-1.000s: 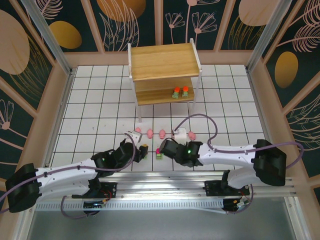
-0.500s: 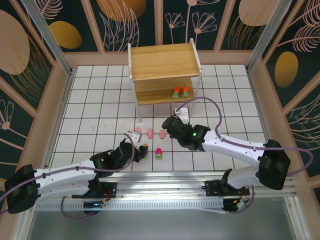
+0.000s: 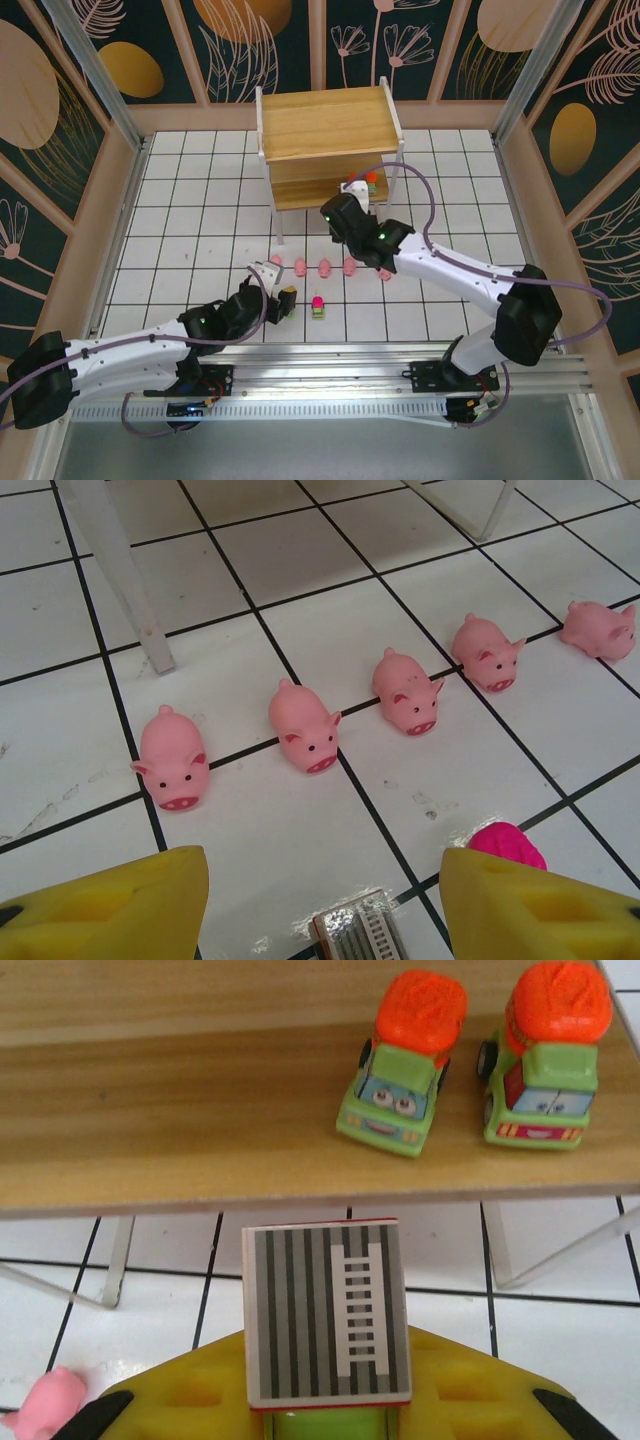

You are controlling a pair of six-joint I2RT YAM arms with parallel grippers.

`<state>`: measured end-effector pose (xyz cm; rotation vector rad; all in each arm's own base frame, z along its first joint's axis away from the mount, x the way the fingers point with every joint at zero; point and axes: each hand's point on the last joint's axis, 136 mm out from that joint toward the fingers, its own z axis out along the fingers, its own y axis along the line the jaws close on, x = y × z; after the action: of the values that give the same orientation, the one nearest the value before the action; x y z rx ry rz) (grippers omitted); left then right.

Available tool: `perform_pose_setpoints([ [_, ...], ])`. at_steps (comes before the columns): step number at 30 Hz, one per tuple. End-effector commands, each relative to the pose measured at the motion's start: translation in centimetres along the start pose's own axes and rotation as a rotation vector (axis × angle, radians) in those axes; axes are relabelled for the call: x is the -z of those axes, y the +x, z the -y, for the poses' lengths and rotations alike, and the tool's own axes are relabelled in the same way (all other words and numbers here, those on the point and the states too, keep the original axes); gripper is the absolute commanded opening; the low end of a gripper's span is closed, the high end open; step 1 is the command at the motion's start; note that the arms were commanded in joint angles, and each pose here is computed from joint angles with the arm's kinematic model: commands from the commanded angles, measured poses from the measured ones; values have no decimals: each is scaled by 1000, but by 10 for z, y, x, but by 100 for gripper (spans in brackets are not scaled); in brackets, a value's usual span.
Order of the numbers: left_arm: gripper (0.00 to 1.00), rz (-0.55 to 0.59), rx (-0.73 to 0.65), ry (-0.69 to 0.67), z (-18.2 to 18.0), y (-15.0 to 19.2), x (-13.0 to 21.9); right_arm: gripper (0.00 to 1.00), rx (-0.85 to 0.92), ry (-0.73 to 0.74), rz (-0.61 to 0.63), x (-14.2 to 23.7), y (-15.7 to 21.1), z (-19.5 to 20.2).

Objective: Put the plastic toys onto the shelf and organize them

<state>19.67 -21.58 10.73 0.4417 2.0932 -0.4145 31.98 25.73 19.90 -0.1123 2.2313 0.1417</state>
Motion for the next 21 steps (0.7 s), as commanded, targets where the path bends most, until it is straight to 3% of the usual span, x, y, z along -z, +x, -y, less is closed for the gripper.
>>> perform_pose_setpoints([
  [1,63,10,-13,15,2,1,1,16,7,-22,42,-4,-24,-8],
  [21,63,11,-12,19,2,1,1,17,-6,-31,59,-43,-57,-24],
])
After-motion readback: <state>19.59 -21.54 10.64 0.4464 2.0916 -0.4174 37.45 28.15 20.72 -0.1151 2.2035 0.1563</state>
